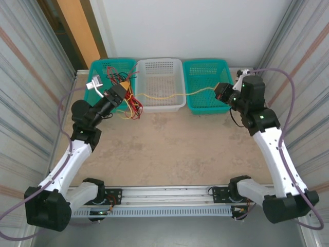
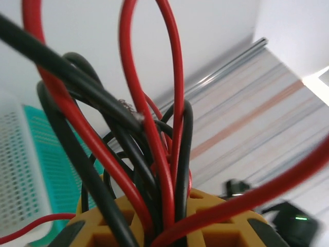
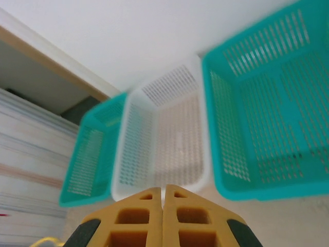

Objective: Untangle the cables

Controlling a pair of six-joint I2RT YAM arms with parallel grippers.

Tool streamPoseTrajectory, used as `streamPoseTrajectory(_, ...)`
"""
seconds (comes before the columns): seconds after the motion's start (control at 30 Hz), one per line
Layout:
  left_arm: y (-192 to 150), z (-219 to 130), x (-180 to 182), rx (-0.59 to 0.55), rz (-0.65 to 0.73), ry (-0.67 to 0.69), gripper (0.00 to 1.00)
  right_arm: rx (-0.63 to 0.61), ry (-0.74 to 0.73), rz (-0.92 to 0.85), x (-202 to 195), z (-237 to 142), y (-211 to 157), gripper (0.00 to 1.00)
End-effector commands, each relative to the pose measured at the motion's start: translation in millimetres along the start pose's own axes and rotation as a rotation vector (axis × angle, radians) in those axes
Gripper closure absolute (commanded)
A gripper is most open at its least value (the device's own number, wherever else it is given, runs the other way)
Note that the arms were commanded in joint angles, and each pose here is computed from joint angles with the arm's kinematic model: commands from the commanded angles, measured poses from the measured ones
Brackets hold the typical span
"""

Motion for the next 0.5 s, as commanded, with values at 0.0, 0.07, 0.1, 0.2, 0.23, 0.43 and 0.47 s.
streamPoseTrajectory(0.0,32.5,-6.3,-62.6,-0.069,-0.065,-0.251,1.0,0.005,-0.062,0.085,-29.1,15.4,-15.2,1.0)
streamPoseTrajectory(0.07,47.6,-7.1,-71.0,-0.128,-0.109,-0.317,1.0,0.02,-0.087,0.134,-44.6,21.9,-36.4,1.0)
streamPoseTrajectory(0.1,52.8,-7.3,-73.5,-0.156,-0.121,-0.341,1.0,0.028,-0.093,0.155,-49.8,23.1,-45.8,1.0)
streamPoseTrajectory(0.2,70.8,-4.6,-75.3,-0.24,-0.19,-0.412,1.0,0.072,-0.109,0.19,-60.2,26.0,-80.0,1.0)
streamPoseTrajectory(0.23,76.9,-4.5,-74.1,-0.278,-0.223,-0.443,1.0,0.093,-0.123,0.188,-63.5,26.8,-93.7,1.0)
streamPoseTrajectory(0.43,101.0,-10.6,-91.0,-0.467,-0.251,-0.466,1.0,0.183,-0.2,0.115,-74.4,16.8,-158.4,1.0)
streamPoseTrajectory(0.47,105.6,-13.3,-91.9,-0.507,-0.265,-0.463,1.0,0.195,-0.208,0.107,-76.3,15.6,-165.9,1.0)
Point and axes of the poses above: each hand's point on the last joint's axis, 136 mm out from that joint toward the fingers, its own z axis out along the fingers, its own x axis along the line the jaws close on, y = z × x, the point moved 3 cm from there along -z, back along the fingers, and after that the axes turned 9 degrees about -z, right-handed, at the moved point
